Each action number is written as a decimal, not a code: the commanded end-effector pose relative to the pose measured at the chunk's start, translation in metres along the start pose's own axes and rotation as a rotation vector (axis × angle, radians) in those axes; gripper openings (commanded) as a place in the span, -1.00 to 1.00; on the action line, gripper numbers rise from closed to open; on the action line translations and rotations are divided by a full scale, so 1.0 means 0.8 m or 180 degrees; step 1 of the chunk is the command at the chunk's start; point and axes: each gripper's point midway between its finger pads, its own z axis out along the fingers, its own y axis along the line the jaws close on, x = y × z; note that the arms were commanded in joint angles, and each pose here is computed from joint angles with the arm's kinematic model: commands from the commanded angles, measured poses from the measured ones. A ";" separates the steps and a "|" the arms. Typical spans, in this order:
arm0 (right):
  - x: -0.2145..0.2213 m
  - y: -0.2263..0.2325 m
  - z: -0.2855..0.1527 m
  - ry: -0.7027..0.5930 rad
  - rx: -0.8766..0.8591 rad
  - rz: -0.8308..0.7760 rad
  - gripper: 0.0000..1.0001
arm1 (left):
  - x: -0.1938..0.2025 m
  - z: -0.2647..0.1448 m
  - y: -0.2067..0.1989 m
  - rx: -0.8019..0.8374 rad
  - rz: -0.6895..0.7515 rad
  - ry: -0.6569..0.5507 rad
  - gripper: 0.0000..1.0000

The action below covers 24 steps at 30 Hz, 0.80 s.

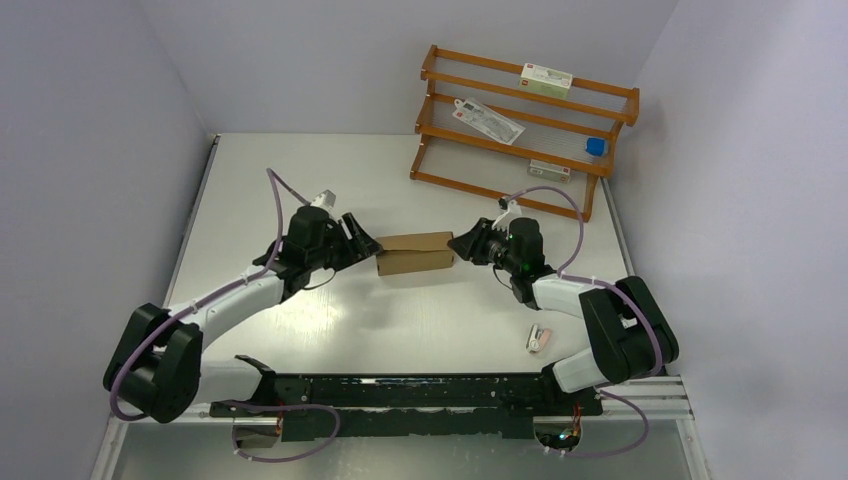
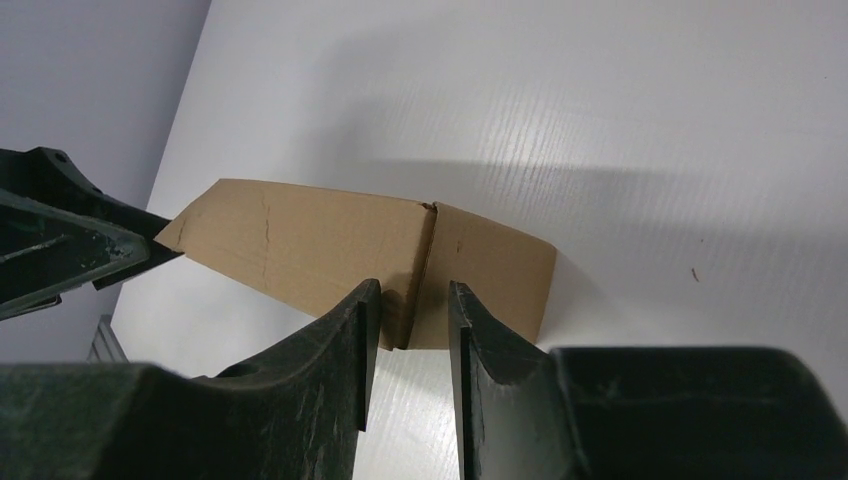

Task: Fold the paper box

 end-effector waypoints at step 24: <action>0.049 -0.030 -0.002 0.0359 0.0178 0.0071 -0.33 | 0.052 0.019 0.048 0.0675 -0.0849 0.0522 -0.21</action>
